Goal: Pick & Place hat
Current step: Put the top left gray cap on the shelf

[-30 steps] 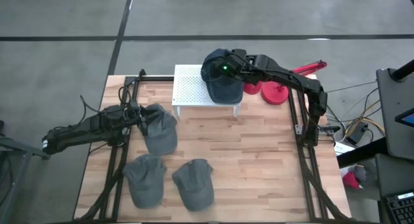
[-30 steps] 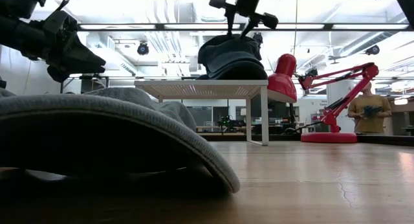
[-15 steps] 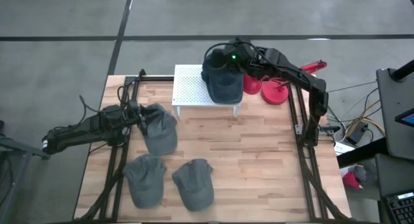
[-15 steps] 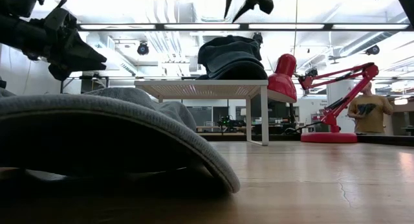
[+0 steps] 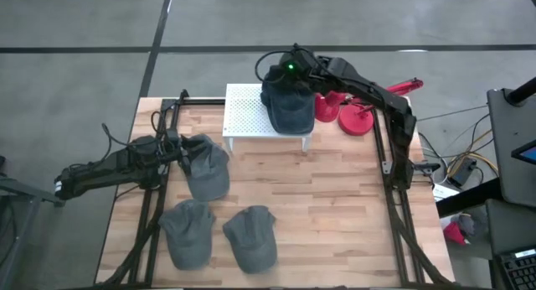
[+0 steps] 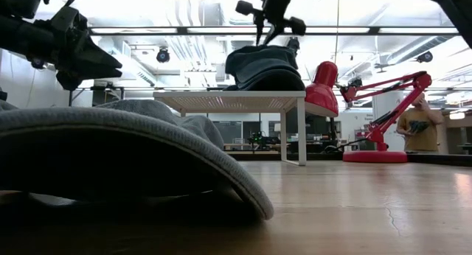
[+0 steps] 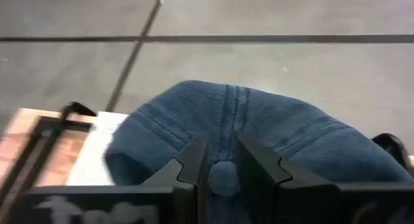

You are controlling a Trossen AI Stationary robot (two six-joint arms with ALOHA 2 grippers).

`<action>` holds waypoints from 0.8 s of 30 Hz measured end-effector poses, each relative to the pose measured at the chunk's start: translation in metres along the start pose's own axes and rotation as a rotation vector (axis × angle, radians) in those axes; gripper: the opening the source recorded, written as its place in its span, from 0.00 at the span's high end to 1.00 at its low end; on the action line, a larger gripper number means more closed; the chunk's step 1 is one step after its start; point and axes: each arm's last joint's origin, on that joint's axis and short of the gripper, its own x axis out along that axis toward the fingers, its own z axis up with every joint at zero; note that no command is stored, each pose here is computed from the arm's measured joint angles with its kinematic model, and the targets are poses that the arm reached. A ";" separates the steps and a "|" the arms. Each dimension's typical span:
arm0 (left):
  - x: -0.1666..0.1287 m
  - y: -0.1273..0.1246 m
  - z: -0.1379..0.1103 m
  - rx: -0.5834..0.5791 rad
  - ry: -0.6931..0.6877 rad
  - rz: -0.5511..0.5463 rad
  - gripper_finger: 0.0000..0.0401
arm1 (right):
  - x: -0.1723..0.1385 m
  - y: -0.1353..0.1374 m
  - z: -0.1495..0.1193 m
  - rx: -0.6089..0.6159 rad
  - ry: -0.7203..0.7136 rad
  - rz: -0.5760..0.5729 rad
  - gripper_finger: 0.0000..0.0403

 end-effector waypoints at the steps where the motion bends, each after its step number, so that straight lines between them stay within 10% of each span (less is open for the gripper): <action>1: 0.000 0.000 0.000 0.000 0.000 0.000 0.64 | 0.004 -0.001 -0.001 -0.008 0.006 -0.012 0.83; 10: 0.000 0.000 0.000 0.000 0.000 0.000 0.64 | 0.000 -0.007 0.007 -0.018 0.027 0.009 0.84; 24: 0.000 -0.001 0.001 -0.074 -0.008 -0.013 0.64 | -0.137 -0.018 -0.009 -0.248 0.073 0.265 0.87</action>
